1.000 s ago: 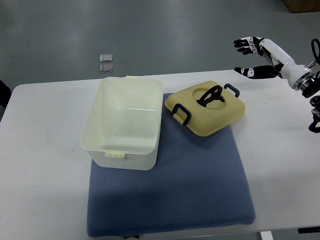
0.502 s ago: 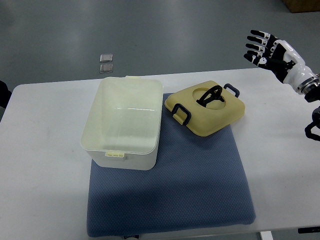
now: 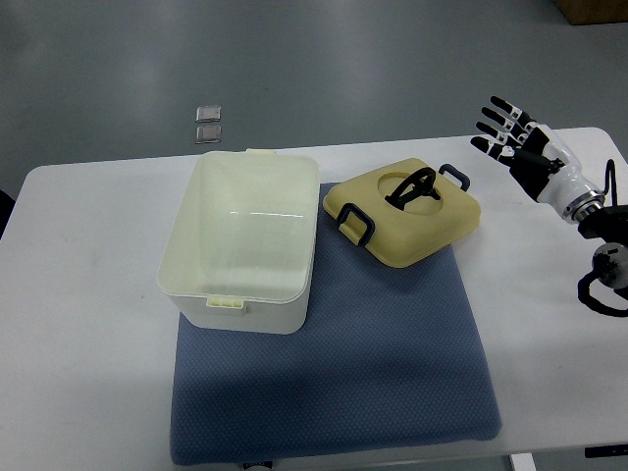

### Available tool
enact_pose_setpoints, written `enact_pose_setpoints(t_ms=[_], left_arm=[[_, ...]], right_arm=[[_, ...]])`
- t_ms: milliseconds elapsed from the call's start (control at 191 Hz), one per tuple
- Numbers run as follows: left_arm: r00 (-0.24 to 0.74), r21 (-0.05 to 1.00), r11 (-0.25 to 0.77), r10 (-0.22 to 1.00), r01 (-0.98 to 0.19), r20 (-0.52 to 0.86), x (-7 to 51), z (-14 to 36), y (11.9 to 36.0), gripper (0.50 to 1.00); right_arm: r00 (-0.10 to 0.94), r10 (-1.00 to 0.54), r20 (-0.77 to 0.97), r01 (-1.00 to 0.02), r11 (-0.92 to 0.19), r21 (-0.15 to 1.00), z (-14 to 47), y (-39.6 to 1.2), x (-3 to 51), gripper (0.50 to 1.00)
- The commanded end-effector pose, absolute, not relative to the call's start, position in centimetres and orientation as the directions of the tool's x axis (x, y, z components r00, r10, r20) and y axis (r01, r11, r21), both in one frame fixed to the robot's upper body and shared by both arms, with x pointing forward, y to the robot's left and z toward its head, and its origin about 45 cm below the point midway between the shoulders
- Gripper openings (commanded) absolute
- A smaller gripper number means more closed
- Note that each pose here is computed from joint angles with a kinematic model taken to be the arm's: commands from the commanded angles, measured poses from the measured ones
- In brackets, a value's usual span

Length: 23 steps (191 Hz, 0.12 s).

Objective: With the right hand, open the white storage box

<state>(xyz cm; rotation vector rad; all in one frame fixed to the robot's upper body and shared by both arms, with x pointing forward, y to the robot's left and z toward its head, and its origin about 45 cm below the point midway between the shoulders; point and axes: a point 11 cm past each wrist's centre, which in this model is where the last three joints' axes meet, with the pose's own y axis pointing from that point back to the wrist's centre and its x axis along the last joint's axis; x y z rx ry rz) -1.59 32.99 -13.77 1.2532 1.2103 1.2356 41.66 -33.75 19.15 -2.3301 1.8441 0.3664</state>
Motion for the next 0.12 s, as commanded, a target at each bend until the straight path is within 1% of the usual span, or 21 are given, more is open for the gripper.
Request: enact_pose_setpoints(t_ms=[0,115], left_arm=[[-0.006,0.999,-0.043,0.999,0.022,0.043,-1.59,-13.76,33.03,1.000],[-0.006,0.999,-0.043,0.999,0.022,0.043,-1.59,-13.76,33.03,1.000]], right_arm=[[0.223,-0.932,-0.286,-0.969,-0.243,0.039,18.89,-33.21,41.63,0.926],[0.226,-0.930,-0.290,-0.968,-0.248,0.039,18.80,-32.91,41.64,0.926]])
